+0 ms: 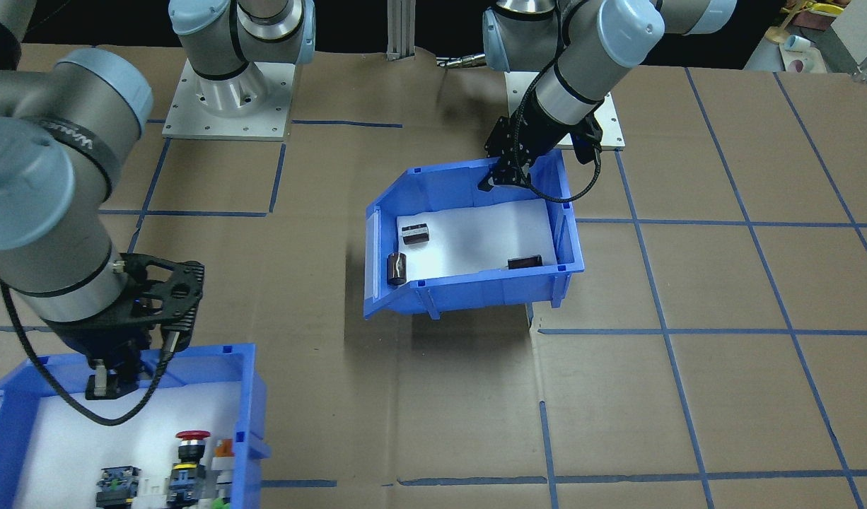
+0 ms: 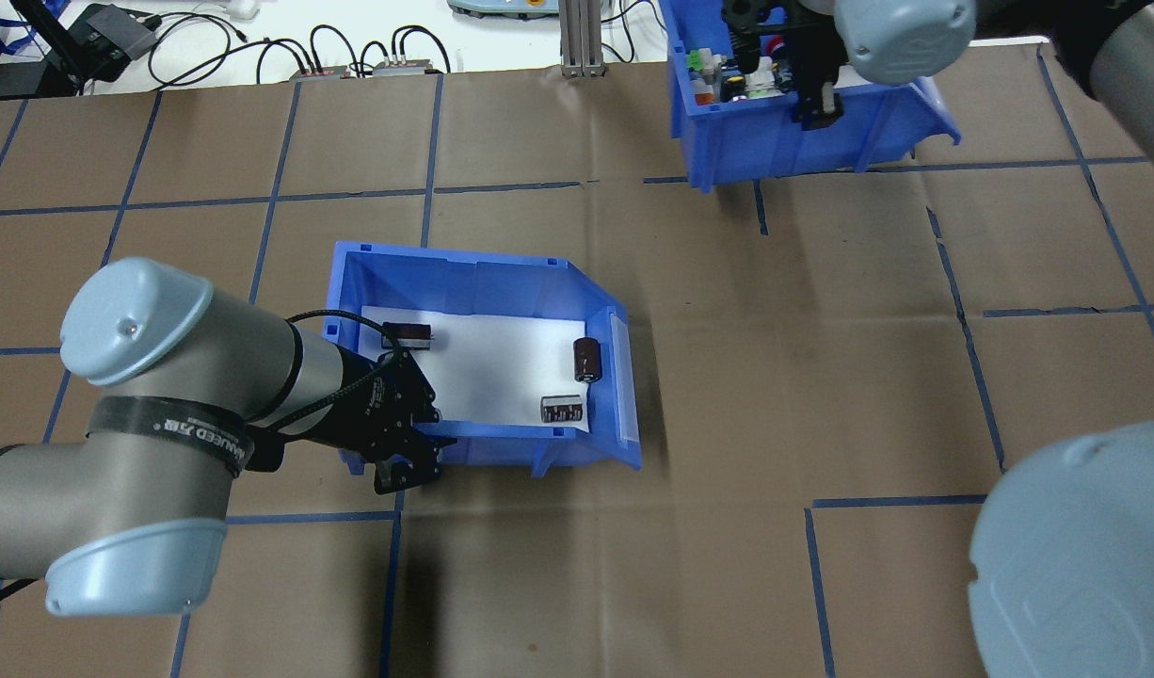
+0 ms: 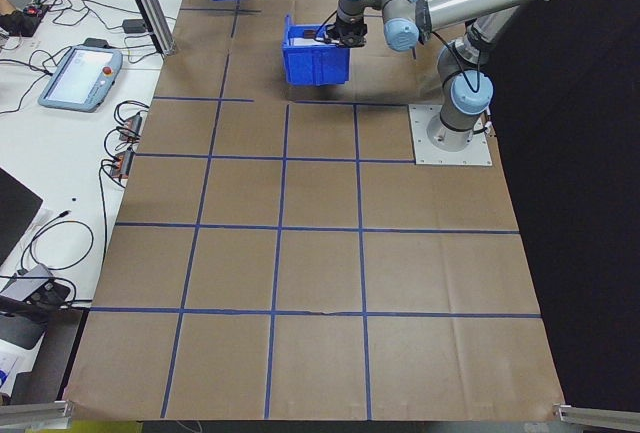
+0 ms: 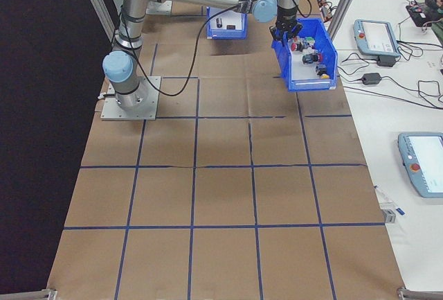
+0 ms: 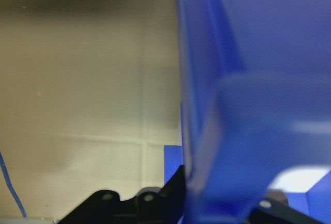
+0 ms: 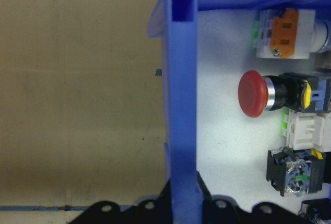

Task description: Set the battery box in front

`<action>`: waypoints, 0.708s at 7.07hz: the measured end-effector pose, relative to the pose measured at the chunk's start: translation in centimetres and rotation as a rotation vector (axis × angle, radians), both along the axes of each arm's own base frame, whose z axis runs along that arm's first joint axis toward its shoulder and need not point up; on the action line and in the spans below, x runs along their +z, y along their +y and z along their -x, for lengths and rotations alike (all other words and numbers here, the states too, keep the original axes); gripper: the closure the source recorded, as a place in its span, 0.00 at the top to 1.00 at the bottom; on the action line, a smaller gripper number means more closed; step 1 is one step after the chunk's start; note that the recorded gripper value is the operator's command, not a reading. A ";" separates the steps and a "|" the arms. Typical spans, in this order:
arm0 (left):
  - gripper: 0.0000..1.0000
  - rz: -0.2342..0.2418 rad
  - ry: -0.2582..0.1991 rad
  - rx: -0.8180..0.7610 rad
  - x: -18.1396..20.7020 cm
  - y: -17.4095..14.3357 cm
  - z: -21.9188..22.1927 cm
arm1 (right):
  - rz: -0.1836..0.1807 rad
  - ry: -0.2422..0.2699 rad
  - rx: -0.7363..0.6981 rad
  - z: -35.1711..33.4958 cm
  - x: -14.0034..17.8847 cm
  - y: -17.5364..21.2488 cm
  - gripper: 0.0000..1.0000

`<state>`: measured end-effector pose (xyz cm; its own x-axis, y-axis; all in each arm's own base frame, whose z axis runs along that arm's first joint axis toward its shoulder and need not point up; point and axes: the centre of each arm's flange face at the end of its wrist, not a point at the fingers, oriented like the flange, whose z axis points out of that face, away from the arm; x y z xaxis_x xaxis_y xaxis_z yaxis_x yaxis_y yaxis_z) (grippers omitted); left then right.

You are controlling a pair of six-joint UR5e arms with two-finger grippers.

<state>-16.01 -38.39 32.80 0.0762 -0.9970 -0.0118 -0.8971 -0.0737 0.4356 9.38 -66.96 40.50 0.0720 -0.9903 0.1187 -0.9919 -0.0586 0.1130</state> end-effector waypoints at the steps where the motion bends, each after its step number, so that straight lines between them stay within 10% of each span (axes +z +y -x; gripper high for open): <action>1: 0.00 -0.002 0.053 0.002 -0.1 -2.4 -0.1 | -0.006 0.004 -0.006 2.5 0.3 0.4 0.06; 5: 0.00 0.080 0.211 -0.004 -1.9 -11.9 1.0 | -0.075 -0.002 -0.039 7.8 -0.9 6.2 0.06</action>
